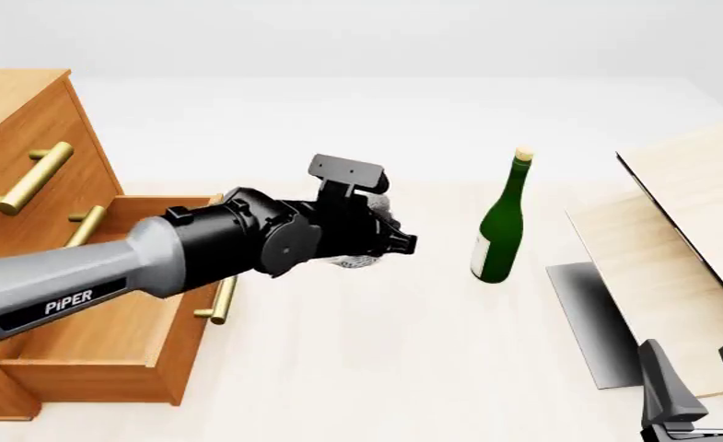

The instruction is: Put the bowl in the bottom drawer of the cabinet.

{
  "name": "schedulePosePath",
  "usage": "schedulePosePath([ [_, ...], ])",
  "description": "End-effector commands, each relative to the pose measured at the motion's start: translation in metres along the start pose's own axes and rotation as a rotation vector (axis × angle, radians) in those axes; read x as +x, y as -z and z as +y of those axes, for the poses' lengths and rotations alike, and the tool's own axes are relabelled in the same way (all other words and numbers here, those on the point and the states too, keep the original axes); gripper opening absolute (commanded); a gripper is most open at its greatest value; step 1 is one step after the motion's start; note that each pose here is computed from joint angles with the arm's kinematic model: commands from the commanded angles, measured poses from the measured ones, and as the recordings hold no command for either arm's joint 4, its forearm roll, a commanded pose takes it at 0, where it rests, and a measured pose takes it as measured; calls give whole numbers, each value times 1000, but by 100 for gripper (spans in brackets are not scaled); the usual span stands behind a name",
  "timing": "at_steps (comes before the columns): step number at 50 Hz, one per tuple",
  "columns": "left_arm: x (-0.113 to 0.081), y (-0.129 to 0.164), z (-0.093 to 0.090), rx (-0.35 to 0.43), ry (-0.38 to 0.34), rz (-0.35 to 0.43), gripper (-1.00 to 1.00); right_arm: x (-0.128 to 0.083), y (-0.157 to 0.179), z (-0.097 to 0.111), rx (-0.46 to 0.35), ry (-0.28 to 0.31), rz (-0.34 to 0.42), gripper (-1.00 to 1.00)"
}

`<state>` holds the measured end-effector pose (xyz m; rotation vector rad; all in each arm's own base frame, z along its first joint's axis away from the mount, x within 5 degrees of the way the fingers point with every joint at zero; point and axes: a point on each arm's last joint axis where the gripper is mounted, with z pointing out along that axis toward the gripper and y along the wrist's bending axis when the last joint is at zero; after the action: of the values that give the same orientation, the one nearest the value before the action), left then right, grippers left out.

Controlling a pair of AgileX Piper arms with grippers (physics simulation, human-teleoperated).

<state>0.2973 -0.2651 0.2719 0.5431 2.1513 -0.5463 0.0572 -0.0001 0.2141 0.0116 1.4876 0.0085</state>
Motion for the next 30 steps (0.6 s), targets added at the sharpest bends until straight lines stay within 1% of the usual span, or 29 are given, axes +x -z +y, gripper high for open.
schedulePosePath([
  [1,-4,19,5,-4,-9,-44,-100,0,0,0,0,0,0,100],
  [5,-7,24,7,-9,-11,-54,-100,0,0,0,0,0,0,100],
  [10,-6,31,9,-9,-11,-65,-100,0,0,0,0,0,0,100],
  [18,-9,44,14,-20,-7,-85,-100,0,0,0,0,0,0,100],
  [30,-10,60,25,-43,2,-109,-100,0,0,0,0,0,0,100],
])
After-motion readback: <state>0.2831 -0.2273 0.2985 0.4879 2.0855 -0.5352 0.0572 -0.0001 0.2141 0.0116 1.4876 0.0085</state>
